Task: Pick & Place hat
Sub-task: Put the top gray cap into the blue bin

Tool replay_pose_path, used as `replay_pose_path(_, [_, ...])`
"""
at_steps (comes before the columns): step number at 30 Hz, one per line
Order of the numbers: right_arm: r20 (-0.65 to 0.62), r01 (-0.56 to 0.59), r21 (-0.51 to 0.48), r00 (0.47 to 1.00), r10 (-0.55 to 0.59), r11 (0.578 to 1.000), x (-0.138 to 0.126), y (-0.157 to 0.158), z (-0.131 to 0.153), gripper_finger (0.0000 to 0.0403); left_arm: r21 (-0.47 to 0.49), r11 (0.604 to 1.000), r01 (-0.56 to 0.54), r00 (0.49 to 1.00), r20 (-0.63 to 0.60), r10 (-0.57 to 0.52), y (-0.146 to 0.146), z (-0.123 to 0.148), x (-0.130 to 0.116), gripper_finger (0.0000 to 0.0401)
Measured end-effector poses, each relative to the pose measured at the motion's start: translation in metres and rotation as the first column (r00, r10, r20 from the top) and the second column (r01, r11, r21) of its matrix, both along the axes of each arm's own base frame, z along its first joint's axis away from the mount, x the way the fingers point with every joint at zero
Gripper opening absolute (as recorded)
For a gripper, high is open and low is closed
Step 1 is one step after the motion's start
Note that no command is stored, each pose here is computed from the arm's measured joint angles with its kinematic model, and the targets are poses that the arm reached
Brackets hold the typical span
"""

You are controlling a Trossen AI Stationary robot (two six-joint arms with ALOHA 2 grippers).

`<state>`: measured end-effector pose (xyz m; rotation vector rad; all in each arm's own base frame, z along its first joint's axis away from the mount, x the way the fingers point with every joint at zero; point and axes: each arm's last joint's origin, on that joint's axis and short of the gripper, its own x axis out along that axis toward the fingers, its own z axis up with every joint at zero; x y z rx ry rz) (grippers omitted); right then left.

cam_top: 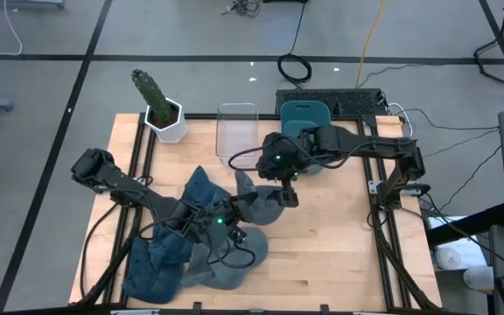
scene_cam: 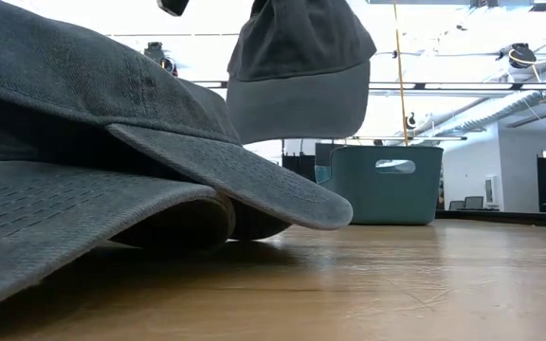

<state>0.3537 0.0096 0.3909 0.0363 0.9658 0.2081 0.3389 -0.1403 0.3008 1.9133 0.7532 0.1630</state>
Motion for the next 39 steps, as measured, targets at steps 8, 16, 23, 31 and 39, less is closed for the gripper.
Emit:
replay_pose_path(8, [-0.010,-0.020,-0.011,1.000,0.020,1.000,0.0026,0.0001,-0.0088,0.0337,-0.007,1.000,-0.003,1.000,0.004,0.003,0.0005,-0.0001,0.0002,0.0014])
replay_pose_path(16, [0.021,-0.029,0.048,0.999,0.028,0.998,0.0008,0.0016,-0.0031,0.0280,-0.031,0.999,0.016,1.000,0.009,-0.015,0.0011,-0.0003,0.0011,0.0014])
replay_pose_path(23, [0.019,-0.050,0.095,0.999,0.048,0.994,0.0013,0.0031,-0.0034,0.0196,-0.067,0.998,0.022,1.000,0.022,-0.020,0.0036,-0.0006,0.0027,0.0006])
replay_pose_path(31, [0.006,-0.080,0.074,0.997,0.080,0.994,-0.0007,0.0028,-0.0045,0.0026,-0.070,0.997,0.019,1.000,0.025,-0.017,0.0047,-0.0006,0.0031,0.0009])
replay_pose_path(39, [-0.056,-0.104,0.060,0.993,0.108,0.993,-0.0065,0.0029,-0.0081,0.0002,-0.262,0.965,0.004,0.982,0.183,0.045,0.0032,0.0036,0.0046,0.0047])
